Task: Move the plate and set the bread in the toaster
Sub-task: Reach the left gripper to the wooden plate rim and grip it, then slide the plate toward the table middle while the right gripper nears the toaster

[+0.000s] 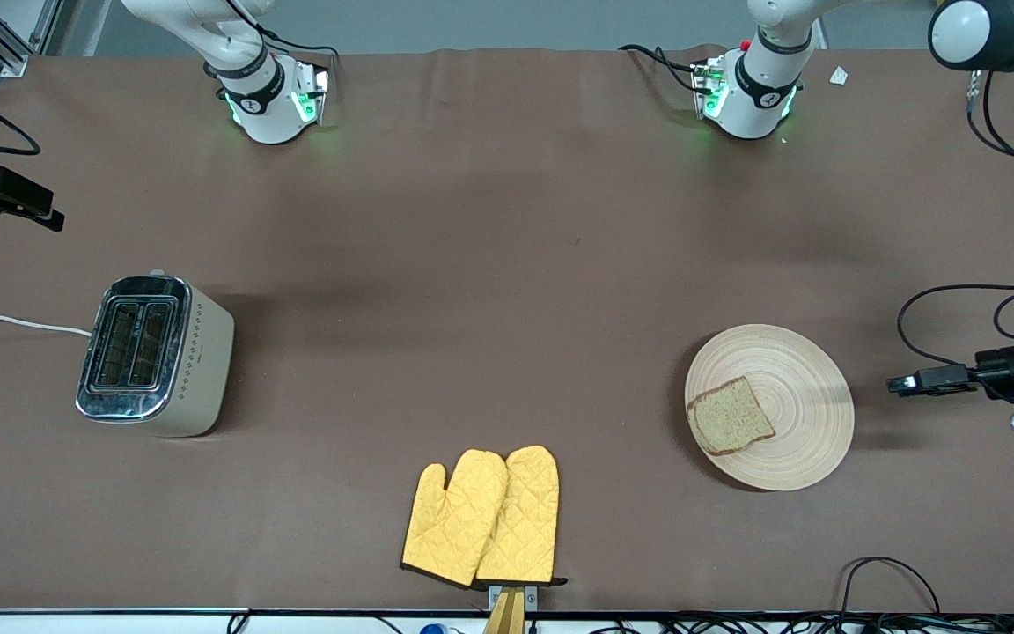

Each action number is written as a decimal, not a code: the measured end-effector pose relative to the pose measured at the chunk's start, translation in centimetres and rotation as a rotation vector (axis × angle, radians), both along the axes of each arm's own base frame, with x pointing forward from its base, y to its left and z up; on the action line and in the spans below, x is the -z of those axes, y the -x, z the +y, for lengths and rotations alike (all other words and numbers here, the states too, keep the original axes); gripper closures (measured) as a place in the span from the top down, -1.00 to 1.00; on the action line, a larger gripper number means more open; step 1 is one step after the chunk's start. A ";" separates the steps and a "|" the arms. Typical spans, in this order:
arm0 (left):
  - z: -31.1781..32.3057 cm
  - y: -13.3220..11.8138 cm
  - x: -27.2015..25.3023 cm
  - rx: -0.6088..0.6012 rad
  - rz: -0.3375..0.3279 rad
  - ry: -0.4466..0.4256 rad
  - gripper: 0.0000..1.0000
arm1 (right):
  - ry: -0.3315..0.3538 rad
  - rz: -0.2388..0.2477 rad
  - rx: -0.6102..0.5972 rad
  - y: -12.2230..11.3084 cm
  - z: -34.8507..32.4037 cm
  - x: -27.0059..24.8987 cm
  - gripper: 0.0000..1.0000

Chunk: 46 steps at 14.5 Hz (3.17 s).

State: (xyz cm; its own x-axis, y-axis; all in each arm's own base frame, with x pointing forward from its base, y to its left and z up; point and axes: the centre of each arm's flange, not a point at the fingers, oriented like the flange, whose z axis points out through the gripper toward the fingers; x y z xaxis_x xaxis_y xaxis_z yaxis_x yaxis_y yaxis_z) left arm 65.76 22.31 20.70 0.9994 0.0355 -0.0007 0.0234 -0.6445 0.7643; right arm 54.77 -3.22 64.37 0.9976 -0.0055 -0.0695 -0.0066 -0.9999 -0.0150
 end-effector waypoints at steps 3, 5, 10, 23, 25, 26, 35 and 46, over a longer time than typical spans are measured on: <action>-0.4 -0.2 2.6 -0.006 -0.009 0.007 0.63 | 0.000 0.000 0.000 0.0 0.0 0.0 1.00; -0.9 -0.3 3.4 -0.008 -0.007 0.011 0.44 | 0.000 0.000 0.000 0.0 0.0 0.0 1.00; -2.2 -0.6 5.0 -0.003 -0.027 0.056 0.30 | 0.000 0.000 0.000 0.0 0.0 0.0 1.00; -3.2 -0.4 7.5 0.018 -0.076 0.123 -0.79 | 0.000 0.005 -0.004 -0.1 0.2 0.3 1.00; -3.2 -0.4 7.5 0.010 -0.078 0.132 -0.80 | -0.002 0.011 -0.006 -0.3 0.3 0.7 1.00; -3.3 -0.5 7.4 0.011 -0.081 0.138 -0.81 | -0.004 0.018 -0.012 -0.4 0.6 1.0 1.00; -17.8 -3.2 5.1 0.209 -0.092 0.292 -0.82 | -0.070 0.015 -0.056 -5.6 5.9 10.4 1.00; -49.7 -1.5 4.5 0.276 -0.090 0.268 -0.82 | -0.086 -0.040 -0.023 -6.1 8.2 17.2 1.00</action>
